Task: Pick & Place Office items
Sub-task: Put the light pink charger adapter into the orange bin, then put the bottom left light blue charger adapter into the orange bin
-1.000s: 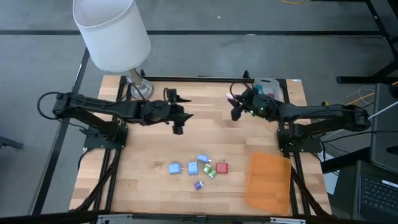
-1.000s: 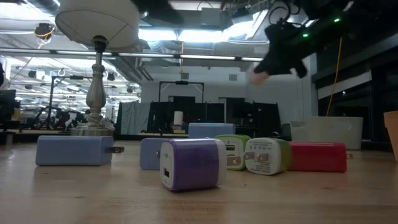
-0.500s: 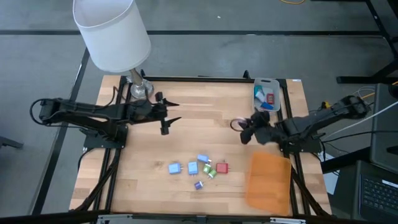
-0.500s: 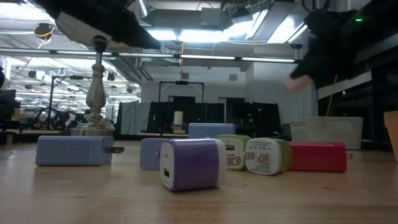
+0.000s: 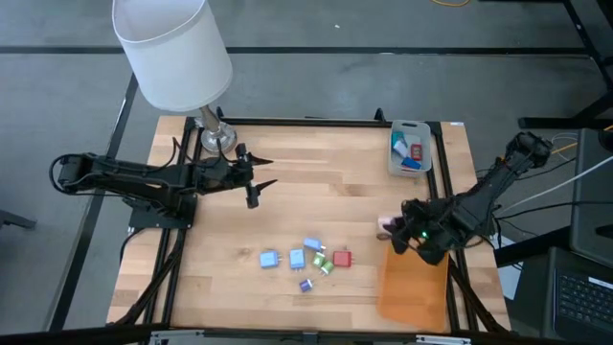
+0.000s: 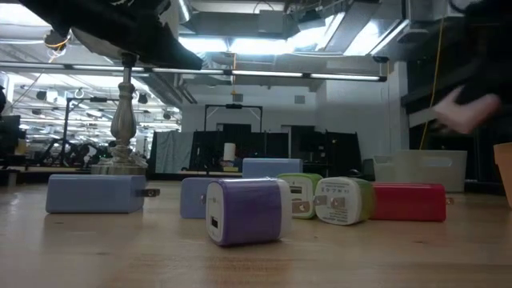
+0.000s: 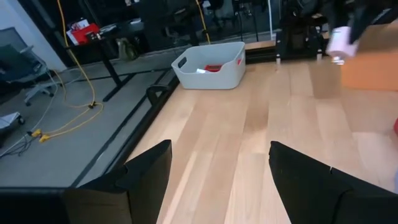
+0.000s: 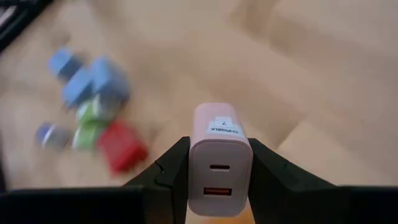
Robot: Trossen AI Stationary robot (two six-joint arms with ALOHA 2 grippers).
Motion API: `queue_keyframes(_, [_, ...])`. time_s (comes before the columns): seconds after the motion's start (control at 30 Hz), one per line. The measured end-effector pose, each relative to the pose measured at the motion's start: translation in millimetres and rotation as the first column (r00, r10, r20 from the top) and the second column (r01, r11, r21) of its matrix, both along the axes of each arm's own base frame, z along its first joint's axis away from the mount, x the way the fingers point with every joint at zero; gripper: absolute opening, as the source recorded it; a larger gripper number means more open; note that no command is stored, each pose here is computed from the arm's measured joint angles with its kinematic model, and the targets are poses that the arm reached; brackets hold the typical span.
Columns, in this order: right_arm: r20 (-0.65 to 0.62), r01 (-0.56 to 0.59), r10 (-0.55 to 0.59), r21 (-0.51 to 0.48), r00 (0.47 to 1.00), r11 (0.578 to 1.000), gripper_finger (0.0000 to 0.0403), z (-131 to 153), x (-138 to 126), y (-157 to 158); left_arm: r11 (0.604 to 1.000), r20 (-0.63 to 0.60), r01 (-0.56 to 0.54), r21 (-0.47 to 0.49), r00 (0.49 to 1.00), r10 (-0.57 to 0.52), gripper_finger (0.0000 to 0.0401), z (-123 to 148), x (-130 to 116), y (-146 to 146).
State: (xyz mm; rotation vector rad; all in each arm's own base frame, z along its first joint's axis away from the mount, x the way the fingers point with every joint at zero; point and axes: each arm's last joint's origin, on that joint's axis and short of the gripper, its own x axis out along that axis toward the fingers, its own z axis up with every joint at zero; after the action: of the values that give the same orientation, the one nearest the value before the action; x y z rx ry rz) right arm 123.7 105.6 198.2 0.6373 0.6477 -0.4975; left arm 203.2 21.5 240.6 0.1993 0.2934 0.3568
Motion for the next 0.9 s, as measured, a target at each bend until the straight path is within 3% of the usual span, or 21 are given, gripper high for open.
queue_keyframes(0.4, [-0.033, -0.100, 0.112, 0.253, 0.993, 0.962, 0.0119, -3.8, -36.8, 34.4, 1.000, -0.003, 0.015, -0.002, 1.000, -0.015, 0.0262, -0.3, 0.2, -0.4])
queue_keyframes(0.6, [-0.137, -0.009, 0.055, 0.320, 0.989, 0.947, 0.0120, -18.2, -46.8, 47.1, 0.999, -0.004, 0.039, -0.006, 0.999, -0.039, 0.0262, -0.5, 0.3, -1.1])
queue_keyframes(0.73, [-0.181, 0.045, 0.016, 0.330, 0.983, 0.943, 0.0181, -28.4, -46.5, 54.7, 0.999, -0.006, 0.039, -0.009, 0.999, -0.039, 0.0262, -0.9, 0.3, -1.1])
queue_keyframes(0.9, [-0.122, 0.062, -0.024, 0.318, 0.992, 0.946, 0.0251, -30.4, -38.4, 55.8, 0.998, 0.001, 0.056, -0.029, 0.998, -0.056, 0.0262, -1.0, 0.5, -1.7])
